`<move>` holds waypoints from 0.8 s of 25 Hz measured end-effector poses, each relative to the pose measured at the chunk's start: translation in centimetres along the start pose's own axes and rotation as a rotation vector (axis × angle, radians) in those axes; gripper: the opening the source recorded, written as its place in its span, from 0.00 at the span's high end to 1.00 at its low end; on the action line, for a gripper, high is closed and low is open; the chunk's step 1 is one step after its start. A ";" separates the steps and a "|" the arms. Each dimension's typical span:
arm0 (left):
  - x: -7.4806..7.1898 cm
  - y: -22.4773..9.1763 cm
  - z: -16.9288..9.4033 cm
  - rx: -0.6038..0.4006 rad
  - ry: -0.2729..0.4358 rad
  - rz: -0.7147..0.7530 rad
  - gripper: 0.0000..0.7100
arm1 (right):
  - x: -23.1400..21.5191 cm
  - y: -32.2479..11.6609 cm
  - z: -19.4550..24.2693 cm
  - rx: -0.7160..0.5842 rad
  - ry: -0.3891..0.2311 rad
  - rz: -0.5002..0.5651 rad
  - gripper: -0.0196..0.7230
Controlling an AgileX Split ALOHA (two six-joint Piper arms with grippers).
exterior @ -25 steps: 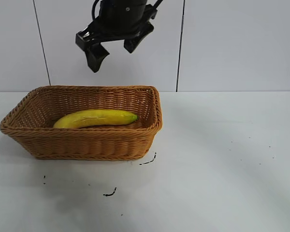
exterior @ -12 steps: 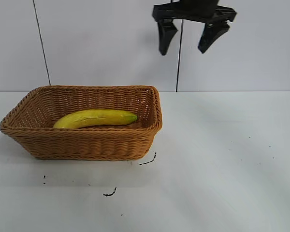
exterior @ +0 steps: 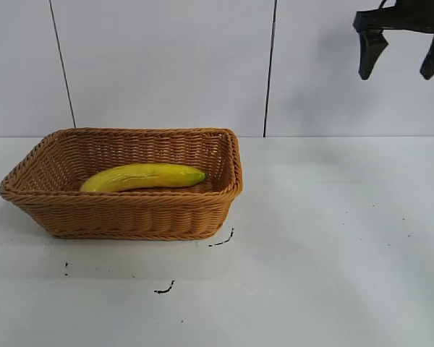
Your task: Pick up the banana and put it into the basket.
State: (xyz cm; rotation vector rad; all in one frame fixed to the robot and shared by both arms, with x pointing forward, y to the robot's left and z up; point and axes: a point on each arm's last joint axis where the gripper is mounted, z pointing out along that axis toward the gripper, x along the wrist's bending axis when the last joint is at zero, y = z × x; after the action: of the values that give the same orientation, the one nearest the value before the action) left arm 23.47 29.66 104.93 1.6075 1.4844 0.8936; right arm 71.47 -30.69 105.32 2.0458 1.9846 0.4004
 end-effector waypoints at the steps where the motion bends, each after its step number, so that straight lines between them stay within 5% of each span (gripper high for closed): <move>1: 0.0 0.0 0.0 0.000 0.000 0.000 0.02 | -0.2 0.0 0.0 0.000 -0.002 0.004 0.08; 9: 0.0 0.0 0.0 0.000 0.000 0.000 0.02 | -0.1 -2.7 -0.9 0.075 0.016 -0.015 0.08; 20: 0.0 0.0 0.0 0.000 0.000 0.000 0.02 | 0.0 -17.7 -10.5 0.153 0.026 -0.058 0.08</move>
State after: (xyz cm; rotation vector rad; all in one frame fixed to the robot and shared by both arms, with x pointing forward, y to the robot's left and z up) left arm 23.47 29.66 104.93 1.6075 1.4844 0.8936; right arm 51.11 -30.20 108.43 2.0751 2.1453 0.2720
